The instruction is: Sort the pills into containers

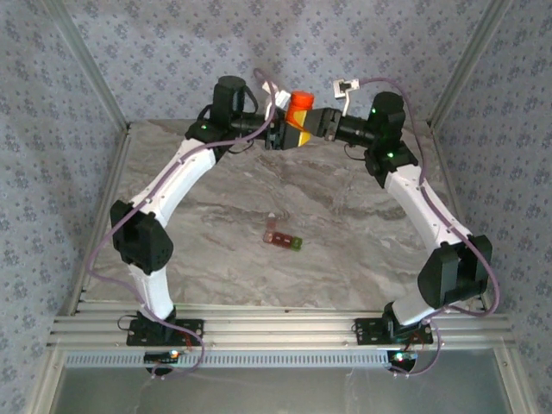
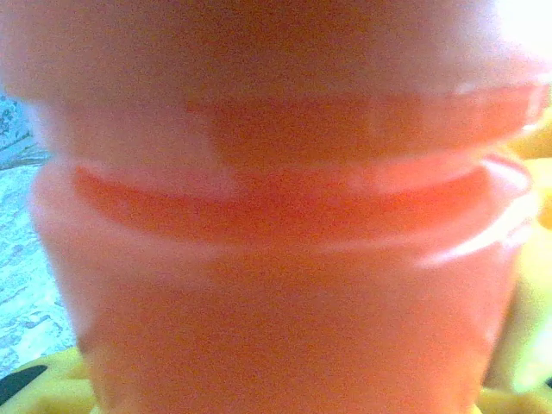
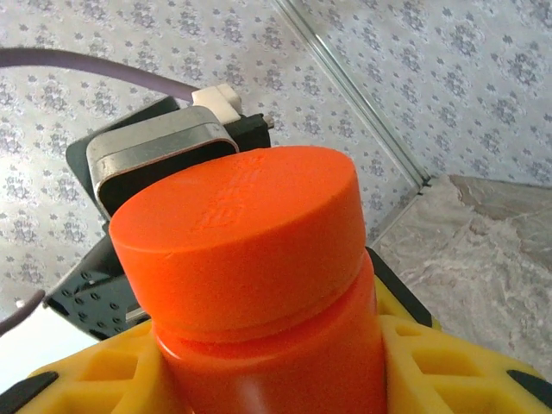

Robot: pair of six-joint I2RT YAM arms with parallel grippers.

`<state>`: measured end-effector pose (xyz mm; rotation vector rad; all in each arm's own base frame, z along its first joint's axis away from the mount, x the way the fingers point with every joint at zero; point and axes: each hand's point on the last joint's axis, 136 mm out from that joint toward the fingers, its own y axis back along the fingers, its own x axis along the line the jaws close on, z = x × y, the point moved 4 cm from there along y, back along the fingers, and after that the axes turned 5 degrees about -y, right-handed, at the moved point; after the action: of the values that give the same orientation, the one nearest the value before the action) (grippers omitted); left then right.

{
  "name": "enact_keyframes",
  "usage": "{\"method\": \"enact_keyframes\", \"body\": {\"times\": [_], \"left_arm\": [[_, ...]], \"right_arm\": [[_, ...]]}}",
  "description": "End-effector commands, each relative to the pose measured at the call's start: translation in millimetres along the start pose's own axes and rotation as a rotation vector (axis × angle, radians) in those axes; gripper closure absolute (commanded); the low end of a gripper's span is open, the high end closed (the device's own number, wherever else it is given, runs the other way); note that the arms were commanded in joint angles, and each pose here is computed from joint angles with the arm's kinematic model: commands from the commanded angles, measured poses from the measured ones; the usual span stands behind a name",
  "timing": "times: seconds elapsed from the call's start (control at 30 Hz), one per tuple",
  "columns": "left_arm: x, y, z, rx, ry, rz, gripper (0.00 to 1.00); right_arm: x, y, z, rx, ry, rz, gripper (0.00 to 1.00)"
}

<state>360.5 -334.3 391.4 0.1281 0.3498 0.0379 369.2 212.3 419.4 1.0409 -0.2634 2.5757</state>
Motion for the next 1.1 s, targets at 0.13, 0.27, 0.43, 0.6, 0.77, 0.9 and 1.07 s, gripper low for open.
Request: {"method": "enact_keyframes", "body": {"times": [0.13,0.27,0.43,0.6,0.77,0.9,1.07], "left_arm": [[6.3,31.2,38.2,-0.205,-0.112,0.113,0.56],[7.8,35.7,39.4,-0.242,-0.104,0.123,0.52],[9.9,42.9,42.4,-0.302,-0.1,0.131,0.54],[14.7,50.2,46.5,-0.36,-0.082,0.154,0.6],[18.3,55.0,48.0,-0.394,-0.073,0.18,0.7],[18.6,57.7,49.0,-0.416,-0.073,0.193,0.79],[18.7,60.2,48.8,-0.432,-0.069,0.204,0.99]], "right_arm": [[12.9,15.9,29.4,-0.172,-0.047,-0.011,0.67],[10.3,16.4,30.1,-0.19,-0.057,-0.016,0.67],[9.2,17.0,30.7,-0.204,-0.064,-0.017,0.68],[6.9,18.8,29.8,-0.218,-0.076,-0.023,0.68],[6.6,19.8,30.0,-0.227,-0.079,-0.027,0.68],[5.0,20.0,30.6,-0.236,-0.081,-0.035,0.68],[4.1,19.6,31.4,-0.239,-0.087,-0.037,0.68]]}}
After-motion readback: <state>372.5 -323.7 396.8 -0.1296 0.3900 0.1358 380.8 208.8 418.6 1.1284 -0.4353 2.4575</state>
